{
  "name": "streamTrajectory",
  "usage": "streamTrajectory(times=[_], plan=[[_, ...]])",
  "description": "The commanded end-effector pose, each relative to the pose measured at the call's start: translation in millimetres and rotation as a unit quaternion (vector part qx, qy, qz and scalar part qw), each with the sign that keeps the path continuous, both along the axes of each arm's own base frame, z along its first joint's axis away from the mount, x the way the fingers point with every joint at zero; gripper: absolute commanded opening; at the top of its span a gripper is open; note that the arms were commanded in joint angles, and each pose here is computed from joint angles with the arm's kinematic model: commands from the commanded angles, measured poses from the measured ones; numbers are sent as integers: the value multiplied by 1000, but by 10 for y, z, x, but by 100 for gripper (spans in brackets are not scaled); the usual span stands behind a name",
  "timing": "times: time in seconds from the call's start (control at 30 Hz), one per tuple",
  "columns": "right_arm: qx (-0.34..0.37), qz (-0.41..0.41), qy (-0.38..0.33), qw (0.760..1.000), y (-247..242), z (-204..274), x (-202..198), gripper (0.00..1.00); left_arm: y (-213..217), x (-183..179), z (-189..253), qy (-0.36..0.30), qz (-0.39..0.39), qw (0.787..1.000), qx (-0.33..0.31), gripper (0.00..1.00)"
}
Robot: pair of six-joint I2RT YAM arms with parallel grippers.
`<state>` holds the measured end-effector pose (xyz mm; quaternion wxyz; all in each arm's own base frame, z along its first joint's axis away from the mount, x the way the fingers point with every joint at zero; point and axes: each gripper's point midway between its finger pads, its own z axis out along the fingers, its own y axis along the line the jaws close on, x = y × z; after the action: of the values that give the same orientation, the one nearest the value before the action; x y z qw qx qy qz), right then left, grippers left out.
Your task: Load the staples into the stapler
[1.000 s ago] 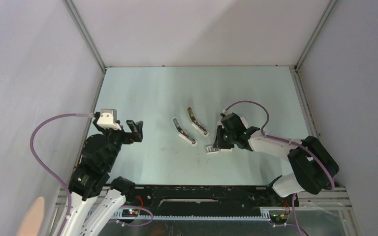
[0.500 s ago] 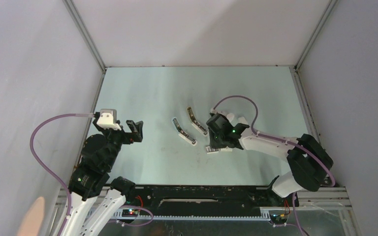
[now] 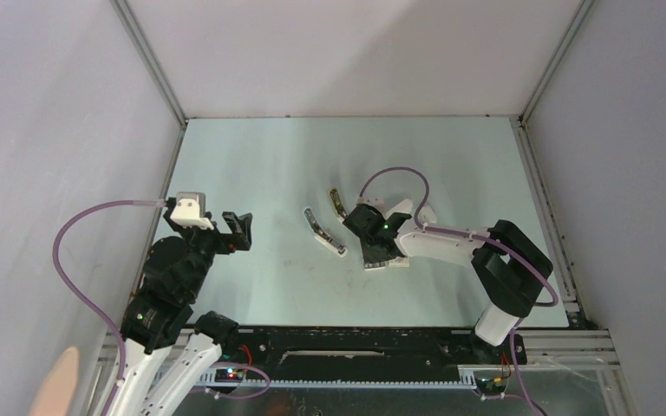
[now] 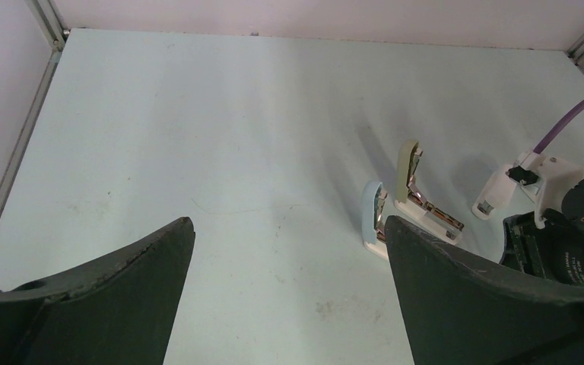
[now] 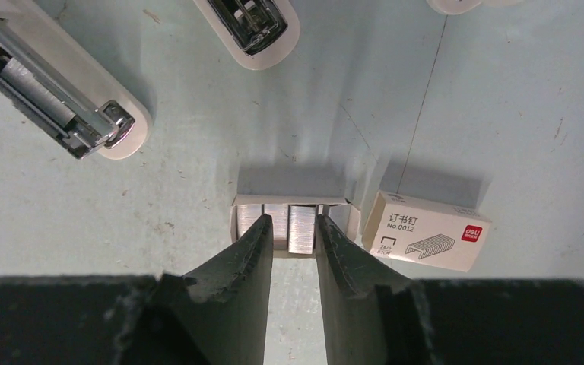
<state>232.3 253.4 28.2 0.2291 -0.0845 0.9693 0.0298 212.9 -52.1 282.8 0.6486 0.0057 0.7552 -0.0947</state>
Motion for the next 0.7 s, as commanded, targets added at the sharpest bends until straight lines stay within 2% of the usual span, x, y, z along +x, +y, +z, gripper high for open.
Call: streamTrajectory(times=[0.0, 0.67], plan=[[-10, -5, -20, 1000, 30, 75, 99, 30, -24, 19, 83, -19, -5, 1000, -4, 98], [-8, 6, -3, 1000, 90, -45, 62, 27, -25, 19, 87, -19, -6, 1000, -4, 98]])
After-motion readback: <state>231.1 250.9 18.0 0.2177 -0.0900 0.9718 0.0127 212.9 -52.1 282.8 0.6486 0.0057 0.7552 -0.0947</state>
